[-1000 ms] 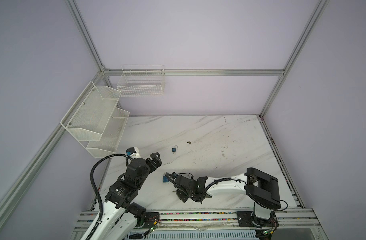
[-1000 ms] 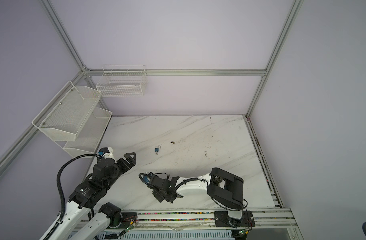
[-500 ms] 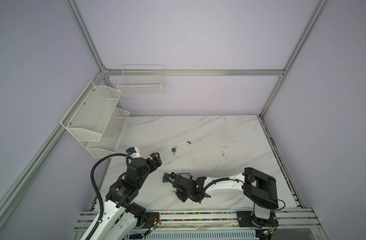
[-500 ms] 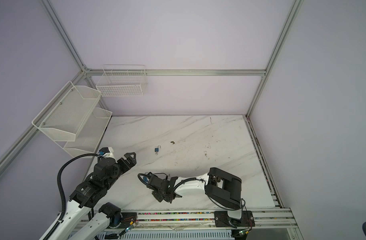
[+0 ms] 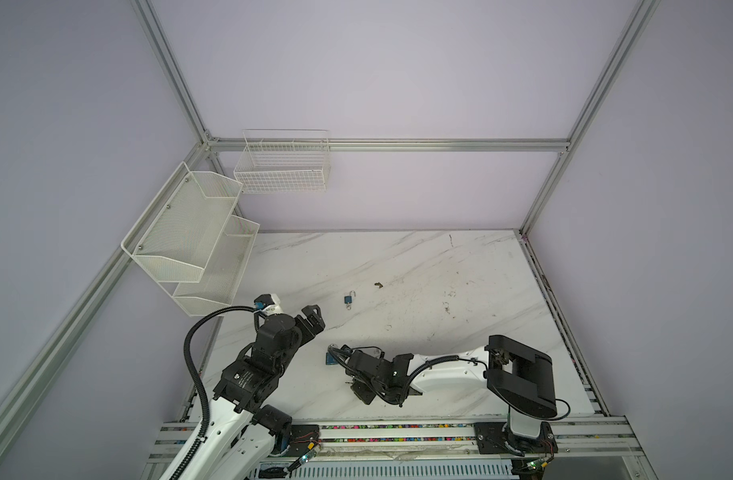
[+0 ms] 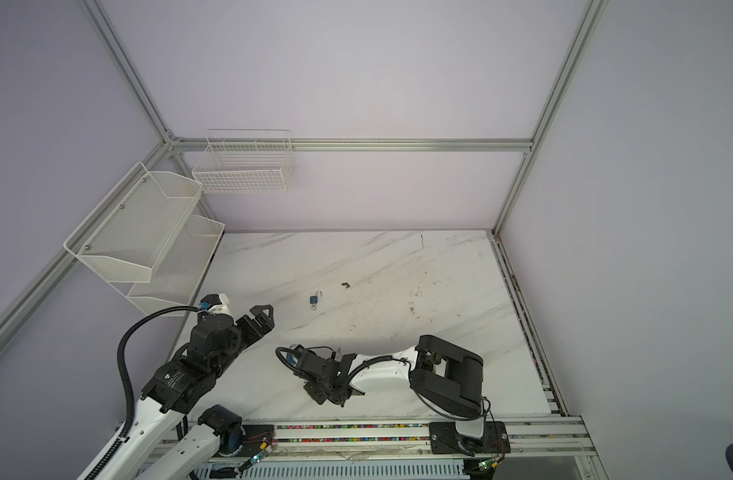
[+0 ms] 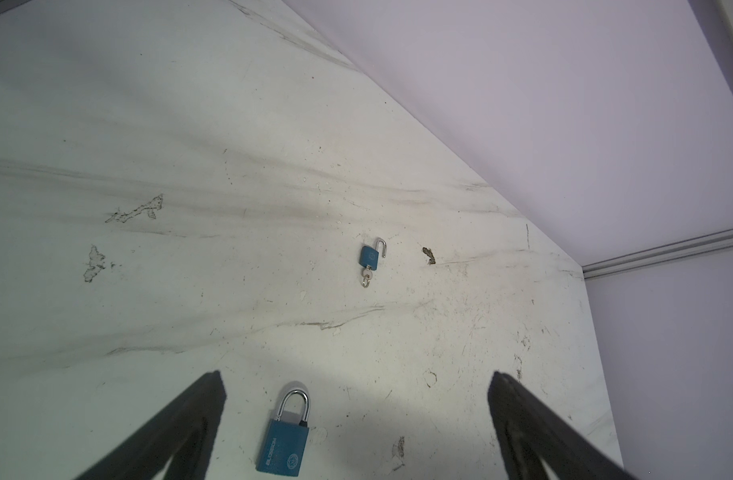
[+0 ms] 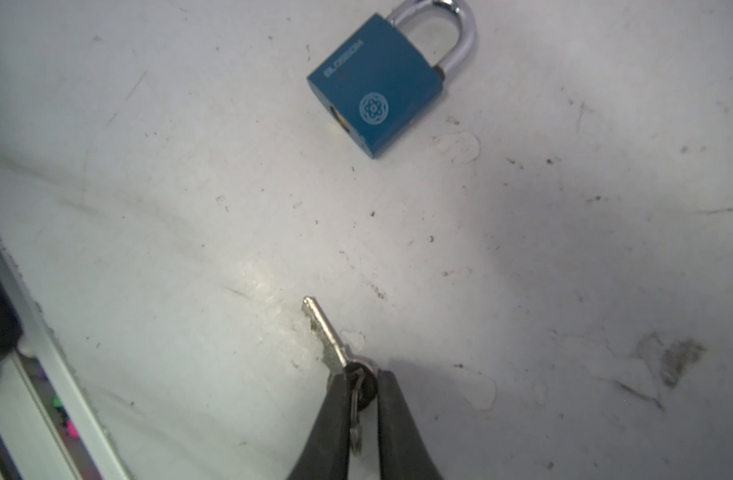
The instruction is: Unlock with the key
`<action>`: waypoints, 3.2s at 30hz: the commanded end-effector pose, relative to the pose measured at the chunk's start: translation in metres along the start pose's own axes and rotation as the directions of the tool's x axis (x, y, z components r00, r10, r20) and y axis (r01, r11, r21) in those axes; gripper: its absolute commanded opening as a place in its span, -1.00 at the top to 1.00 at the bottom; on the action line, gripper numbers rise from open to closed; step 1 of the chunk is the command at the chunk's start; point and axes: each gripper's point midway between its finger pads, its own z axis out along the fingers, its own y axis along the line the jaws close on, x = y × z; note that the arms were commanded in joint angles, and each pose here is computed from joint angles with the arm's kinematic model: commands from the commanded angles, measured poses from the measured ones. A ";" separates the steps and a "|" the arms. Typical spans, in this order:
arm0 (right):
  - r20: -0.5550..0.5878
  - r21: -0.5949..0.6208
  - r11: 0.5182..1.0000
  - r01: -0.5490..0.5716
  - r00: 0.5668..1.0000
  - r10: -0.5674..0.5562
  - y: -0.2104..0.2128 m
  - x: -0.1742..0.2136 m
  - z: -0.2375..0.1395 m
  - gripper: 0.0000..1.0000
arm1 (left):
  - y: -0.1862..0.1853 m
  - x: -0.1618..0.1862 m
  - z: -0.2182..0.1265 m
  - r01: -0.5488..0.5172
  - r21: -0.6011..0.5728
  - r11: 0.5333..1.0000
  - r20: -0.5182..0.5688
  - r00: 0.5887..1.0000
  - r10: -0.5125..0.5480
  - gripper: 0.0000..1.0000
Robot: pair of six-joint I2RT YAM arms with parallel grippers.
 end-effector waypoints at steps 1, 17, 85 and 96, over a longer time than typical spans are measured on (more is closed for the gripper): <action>-0.037 0.041 0.999 0.026 0.999 -0.025 -0.009 0.016 0.002 0.78 | -0.004 -0.004 0.000 0.020 0.020 1.000 0.016 1.000 -0.021 -1.00; 0.190 -0.087 0.991 -0.104 0.975 0.120 -0.005 -0.033 -0.035 1.00 | -0.033 -0.012 0.002 0.086 0.133 0.987 0.009 0.996 -0.088 -0.99; 0.681 -0.456 0.868 -0.197 0.550 0.483 -0.077 -0.236 -0.191 1.00 | -0.157 -0.038 0.009 0.572 0.500 0.650 -0.230 0.812 -0.537 -0.73; 0.704 -0.420 0.883 -0.209 0.538 0.462 -0.084 -0.230 -0.198 1.00 | -0.151 -0.036 0.014 0.576 0.490 0.655 -0.212 0.807 -0.551 -0.19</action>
